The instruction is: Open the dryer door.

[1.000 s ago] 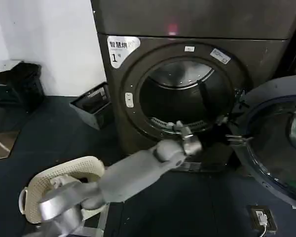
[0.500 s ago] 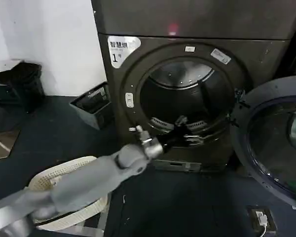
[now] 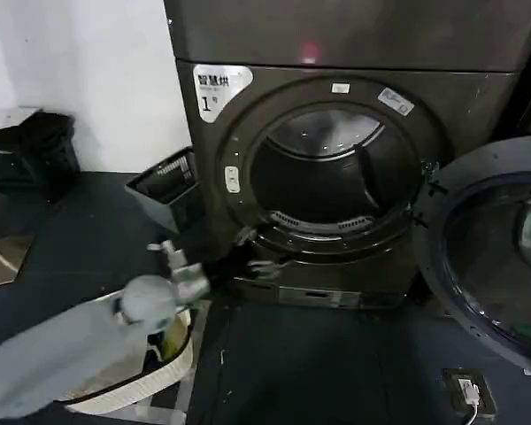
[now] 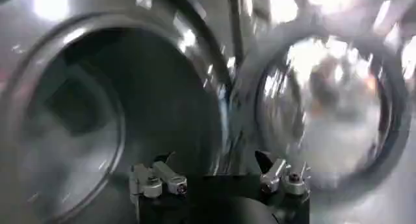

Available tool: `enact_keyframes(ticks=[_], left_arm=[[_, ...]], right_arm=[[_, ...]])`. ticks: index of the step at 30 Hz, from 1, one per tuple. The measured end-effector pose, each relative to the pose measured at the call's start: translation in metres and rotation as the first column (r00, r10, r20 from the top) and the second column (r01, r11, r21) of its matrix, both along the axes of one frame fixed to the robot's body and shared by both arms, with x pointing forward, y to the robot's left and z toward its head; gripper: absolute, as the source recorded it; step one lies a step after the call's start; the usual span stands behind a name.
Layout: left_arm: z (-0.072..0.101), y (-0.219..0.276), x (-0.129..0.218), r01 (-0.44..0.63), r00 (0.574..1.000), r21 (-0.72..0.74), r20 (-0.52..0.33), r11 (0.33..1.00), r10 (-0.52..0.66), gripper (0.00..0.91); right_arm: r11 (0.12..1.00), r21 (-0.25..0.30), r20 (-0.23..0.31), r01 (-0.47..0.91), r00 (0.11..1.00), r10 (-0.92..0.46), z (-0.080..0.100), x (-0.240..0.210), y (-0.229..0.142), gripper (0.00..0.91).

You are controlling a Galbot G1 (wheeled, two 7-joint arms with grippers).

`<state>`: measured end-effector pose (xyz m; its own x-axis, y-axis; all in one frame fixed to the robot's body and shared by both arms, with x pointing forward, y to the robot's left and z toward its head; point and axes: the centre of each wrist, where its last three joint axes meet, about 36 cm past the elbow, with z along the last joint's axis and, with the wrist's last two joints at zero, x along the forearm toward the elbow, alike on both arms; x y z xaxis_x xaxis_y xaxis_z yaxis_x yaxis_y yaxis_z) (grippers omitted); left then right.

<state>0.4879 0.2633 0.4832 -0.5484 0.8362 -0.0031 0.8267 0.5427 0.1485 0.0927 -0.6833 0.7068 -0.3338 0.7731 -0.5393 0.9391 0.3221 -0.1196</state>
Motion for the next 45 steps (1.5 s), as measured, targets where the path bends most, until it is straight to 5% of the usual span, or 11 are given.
enact_keyframes(ticks=[12,27,35,45], left_arm=[[0.017,0.113,-0.042,-0.084,0.989,0.335,-0.086,0.939,0.119,0.907],[0.041,0.215,-0.067,-0.033,0.954,0.716,-0.185,0.697,0.236,0.907],[0.057,0.235,-0.068,0.045,0.927,0.821,-0.247,0.569,0.282,0.907],[0.056,0.247,-0.068,0.104,0.928,0.855,-0.267,0.508,0.259,0.907]], right_arm=[[1.000,0.000,-0.031,-0.016,0.999,0.016,-0.006,0.011,0.004,0.907],[1.000,-0.002,-0.046,-0.017,0.999,0.017,-0.012,0.012,0.000,0.907],[1.000,-0.001,-0.054,-0.021,0.998,0.021,-0.013,0.012,0.002,0.907],[1.000,-0.002,-0.070,-0.025,0.997,0.025,-0.011,0.012,0.004,0.907]])
